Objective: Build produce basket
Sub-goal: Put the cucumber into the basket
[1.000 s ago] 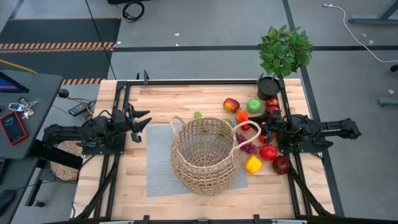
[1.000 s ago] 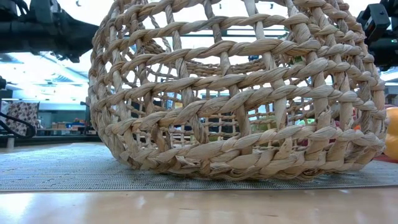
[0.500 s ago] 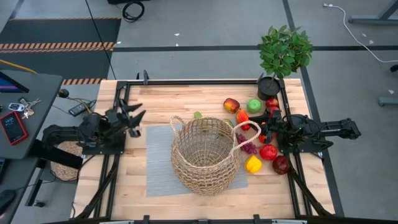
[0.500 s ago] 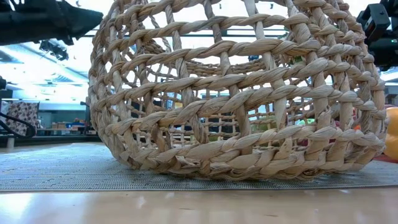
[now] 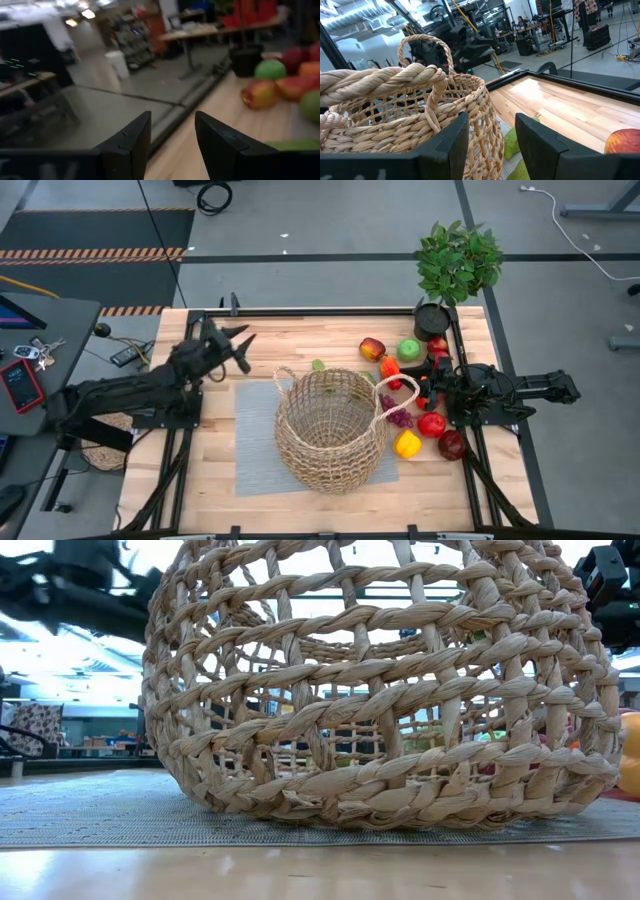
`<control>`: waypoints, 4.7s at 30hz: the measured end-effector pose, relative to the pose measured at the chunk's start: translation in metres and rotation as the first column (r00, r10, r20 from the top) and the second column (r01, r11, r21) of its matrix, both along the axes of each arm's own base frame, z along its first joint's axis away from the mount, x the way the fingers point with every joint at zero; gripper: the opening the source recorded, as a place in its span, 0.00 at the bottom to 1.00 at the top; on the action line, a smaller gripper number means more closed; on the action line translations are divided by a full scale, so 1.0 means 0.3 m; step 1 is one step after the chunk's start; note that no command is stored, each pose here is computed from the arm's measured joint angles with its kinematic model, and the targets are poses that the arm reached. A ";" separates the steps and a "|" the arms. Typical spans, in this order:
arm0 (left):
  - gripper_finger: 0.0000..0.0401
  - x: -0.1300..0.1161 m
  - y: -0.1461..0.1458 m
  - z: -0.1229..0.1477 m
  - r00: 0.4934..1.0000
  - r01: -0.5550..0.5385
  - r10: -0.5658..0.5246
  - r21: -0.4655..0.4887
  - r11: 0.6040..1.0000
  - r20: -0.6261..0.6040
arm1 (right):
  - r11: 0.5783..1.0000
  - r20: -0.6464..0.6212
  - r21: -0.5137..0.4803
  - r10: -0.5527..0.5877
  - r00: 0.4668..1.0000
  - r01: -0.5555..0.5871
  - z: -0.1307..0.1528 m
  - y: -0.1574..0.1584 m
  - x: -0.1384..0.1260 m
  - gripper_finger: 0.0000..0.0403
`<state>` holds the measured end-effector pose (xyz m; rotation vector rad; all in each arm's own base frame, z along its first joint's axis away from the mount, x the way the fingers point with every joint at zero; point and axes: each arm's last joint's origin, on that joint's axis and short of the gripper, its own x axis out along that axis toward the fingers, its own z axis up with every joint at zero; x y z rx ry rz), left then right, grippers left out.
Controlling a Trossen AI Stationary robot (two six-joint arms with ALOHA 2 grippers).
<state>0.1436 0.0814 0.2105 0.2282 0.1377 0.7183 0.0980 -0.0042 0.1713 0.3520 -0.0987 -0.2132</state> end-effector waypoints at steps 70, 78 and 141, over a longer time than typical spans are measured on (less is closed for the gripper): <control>0.72 0.669 0.285 -0.212 0.298 0.727 -0.729 -0.349 0.592 -0.616 | 1.000 0.000 0.000 0.000 1.000 0.000 0.000 0.000 0.000 0.42; 0.69 0.676 0.257 -0.216 0.282 0.716 -0.749 -0.387 0.580 -0.600 | 1.000 -0.001 0.000 0.000 1.000 0.000 0.000 0.000 0.000 0.42; 0.39 0.720 0.206 -0.279 0.392 0.475 -0.592 -0.396 0.786 -0.705 | 1.000 -0.001 0.000 -0.001 1.000 0.001 0.000 0.000 0.000 0.42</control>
